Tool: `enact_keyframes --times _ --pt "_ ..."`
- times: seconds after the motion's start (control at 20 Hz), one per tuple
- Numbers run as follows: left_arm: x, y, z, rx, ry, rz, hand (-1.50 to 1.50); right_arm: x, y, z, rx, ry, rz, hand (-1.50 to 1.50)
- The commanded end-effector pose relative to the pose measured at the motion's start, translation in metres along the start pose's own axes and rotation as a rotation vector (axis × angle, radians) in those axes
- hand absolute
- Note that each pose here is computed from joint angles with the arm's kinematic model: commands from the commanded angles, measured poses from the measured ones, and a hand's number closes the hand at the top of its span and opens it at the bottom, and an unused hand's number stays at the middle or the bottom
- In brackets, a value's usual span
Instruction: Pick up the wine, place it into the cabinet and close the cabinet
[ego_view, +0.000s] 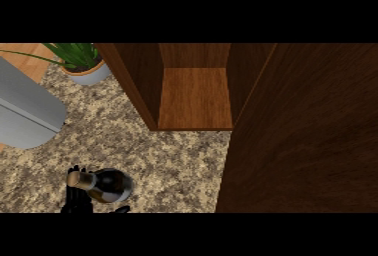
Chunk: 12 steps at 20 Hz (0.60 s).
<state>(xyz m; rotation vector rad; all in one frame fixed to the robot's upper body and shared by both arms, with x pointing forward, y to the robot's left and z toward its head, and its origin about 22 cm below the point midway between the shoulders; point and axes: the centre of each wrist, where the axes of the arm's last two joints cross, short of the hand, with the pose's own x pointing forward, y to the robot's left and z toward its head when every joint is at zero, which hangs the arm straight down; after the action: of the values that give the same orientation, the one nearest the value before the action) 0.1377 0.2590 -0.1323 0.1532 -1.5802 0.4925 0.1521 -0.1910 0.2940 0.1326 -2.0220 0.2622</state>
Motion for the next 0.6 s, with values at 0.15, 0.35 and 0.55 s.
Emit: enact_keyframes --times 0.15,0.35,0.55 --pt "-0.013 0.005 -0.009 -0.030 -0.009 0.010 -1.50 0.010 0.000 0.025 0.041 0.012 -0.035 -1.50" --pt "-0.013 0.004 -0.026 -0.009 -0.031 -0.002 -1.50 0.010 0.006 0.034 0.039 0.027 -0.056 -1.50" --pt "-0.014 -0.035 -0.033 -0.067 -0.013 0.106 1.50 0.018 -0.009 0.036 0.053 0.004 -0.029 -1.50"
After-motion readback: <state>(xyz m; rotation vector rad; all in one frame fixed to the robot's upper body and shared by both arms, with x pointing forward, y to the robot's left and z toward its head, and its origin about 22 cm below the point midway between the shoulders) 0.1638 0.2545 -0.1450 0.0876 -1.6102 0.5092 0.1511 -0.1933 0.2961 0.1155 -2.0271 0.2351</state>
